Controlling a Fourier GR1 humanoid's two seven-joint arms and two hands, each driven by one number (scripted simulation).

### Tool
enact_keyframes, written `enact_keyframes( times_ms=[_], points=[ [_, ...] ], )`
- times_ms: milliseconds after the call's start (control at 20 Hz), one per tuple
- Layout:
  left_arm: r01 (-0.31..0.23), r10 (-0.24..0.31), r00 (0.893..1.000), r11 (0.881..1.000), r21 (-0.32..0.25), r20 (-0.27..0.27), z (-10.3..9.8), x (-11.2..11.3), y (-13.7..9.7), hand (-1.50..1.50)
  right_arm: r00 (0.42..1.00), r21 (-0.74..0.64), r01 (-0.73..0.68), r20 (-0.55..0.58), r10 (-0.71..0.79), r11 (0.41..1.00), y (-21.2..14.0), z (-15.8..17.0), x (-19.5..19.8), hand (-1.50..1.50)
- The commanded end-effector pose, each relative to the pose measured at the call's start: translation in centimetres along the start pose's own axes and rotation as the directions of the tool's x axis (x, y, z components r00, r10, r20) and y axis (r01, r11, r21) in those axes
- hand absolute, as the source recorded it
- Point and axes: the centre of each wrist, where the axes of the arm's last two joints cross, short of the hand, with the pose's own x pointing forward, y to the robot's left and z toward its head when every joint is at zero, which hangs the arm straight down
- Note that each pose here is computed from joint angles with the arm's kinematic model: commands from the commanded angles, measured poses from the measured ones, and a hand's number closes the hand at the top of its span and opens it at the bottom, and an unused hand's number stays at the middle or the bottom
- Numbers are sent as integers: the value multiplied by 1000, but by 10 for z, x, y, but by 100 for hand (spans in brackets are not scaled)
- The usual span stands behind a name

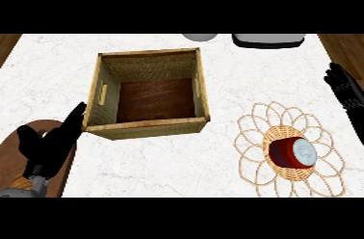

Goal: Pick the can from the placemat and place it in the basket

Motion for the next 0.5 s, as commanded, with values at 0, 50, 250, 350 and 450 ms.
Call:
enact_keyframes(
  times_ms=[0,50,250,350,450],
  points=[
    [-19,18,998,1000,15,59,-13,9,-5,0,999,-51,36,-8,-36,998,0,5,11,150],
    [-26,16,991,997,76,135,-10,21,-9,0,997,-94,74,22,-73,993,-17,26,-3,150],
    [-101,6,922,970,223,388,-8,47,-12,0,968,-265,246,126,-219,933,-17,58,-6,150],
    [-138,70,927,977,163,368,0,31,-39,0,946,3,194,262,-188,981,47,63,15,150],
    [-135,66,922,978,158,380,3,28,-54,0,979,-42,35,202,-26,998,84,74,20,-150]
  ],
)
